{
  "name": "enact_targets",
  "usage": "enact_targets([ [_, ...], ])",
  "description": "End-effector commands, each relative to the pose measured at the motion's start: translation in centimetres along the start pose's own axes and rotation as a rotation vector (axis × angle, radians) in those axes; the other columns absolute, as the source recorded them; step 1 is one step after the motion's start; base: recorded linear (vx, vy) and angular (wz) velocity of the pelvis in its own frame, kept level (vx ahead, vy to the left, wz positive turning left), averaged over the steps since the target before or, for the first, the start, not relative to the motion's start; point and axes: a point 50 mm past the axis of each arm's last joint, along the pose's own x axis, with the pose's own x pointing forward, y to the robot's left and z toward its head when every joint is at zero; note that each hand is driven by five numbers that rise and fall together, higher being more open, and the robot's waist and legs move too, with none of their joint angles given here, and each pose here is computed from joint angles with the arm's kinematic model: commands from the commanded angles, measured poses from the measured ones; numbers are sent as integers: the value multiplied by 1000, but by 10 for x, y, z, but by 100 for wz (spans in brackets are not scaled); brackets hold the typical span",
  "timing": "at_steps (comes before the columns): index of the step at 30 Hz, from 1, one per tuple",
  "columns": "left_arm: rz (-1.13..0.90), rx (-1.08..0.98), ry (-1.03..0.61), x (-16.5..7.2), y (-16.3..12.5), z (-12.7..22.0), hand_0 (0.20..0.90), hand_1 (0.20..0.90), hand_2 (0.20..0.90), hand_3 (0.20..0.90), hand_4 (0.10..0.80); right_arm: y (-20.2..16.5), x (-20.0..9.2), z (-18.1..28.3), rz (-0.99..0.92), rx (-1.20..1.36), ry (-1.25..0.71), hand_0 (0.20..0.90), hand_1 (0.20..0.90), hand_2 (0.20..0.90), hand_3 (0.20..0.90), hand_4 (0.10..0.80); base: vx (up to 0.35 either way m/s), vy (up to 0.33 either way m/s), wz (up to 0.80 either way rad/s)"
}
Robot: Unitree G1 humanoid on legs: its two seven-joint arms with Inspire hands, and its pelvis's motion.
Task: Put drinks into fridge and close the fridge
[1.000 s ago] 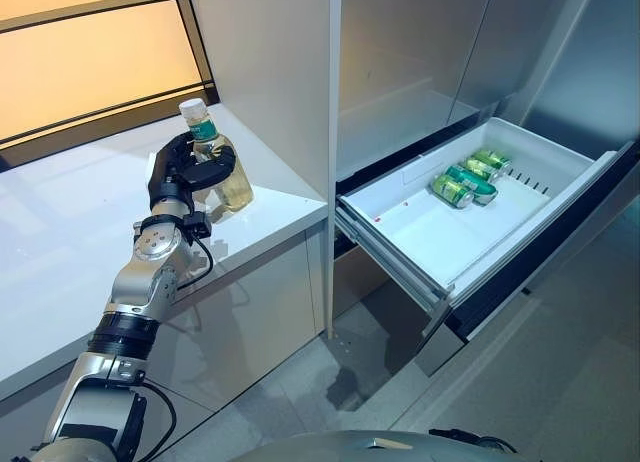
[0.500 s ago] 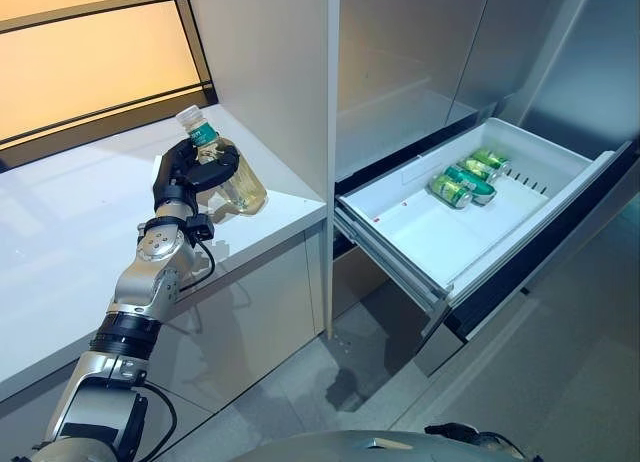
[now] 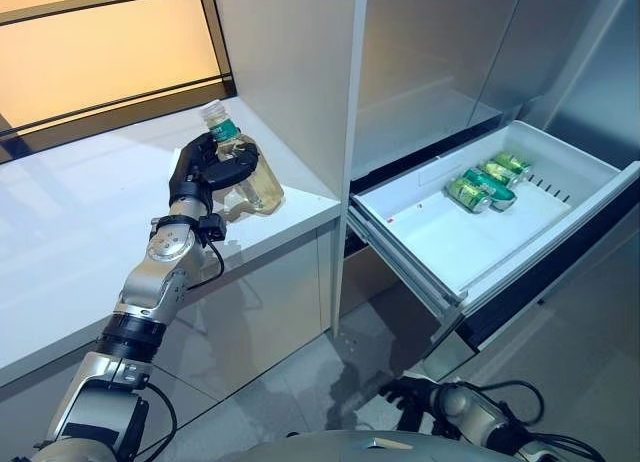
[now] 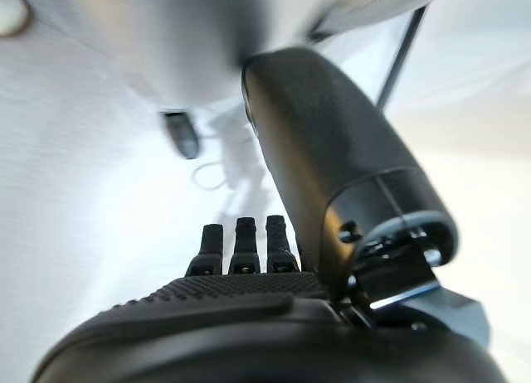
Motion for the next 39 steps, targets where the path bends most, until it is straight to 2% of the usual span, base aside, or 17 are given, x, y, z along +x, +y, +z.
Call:
enact_targets([
  [1, -117, -28, -531, 3, -21, 115, 300, 300, 300, 200, 100, -25, -6, 36, -64, -113, -108, 900, 900, 900, 900, 800, -53, 31, 4],
  [9, -187, -41, -570, -6, -25, 119, 300, 300, 300, 200, 100, -51, -23, 71, -153, -195, -260, 900, 900, 900, 900, 800, -40, 25, 3],
  [10, -193, -45, -577, -7, -26, 120, 300, 300, 300, 200, 100, -53, -25, 72, -115, -160, -251, 900, 900, 900, 900, 800, -50, 25, 13],
  [13, -220, -62, -612, -13, -20, 117, 300, 300, 300, 200, 100, -33, -20, 54, -113, -179, -333, 900, 900, 900, 900, 800, -42, 28, 7],
  [16, -264, -85, -637, -19, -24, 129, 300, 300, 300, 200, 100, -22, -31, 76, -88, -225, -448, 900, 900, 900, 900, 800, -26, 14, 1],
  [21, -311, -129, -657, -28, -24, 128, 300, 300, 300, 200, 100, -28, -60, 117, -122, -267, -641, 900, 900, 900, 900, 800, -6, 6, 0],
  [29, -367, -154, -710, -44, -18, 127, 300, 300, 300, 200, 100, -47, -105, 144, -106, -300, -864, 900, 900, 900, 900, 800, -30, 17, 0],
  [39, -464, -149, -777, -64, -12, 126, 300, 300, 300, 200, 100, -78, -178, 168, 99, -216, -1225, 900, 900, 900, 900, 800, 0, 0, 0],
])
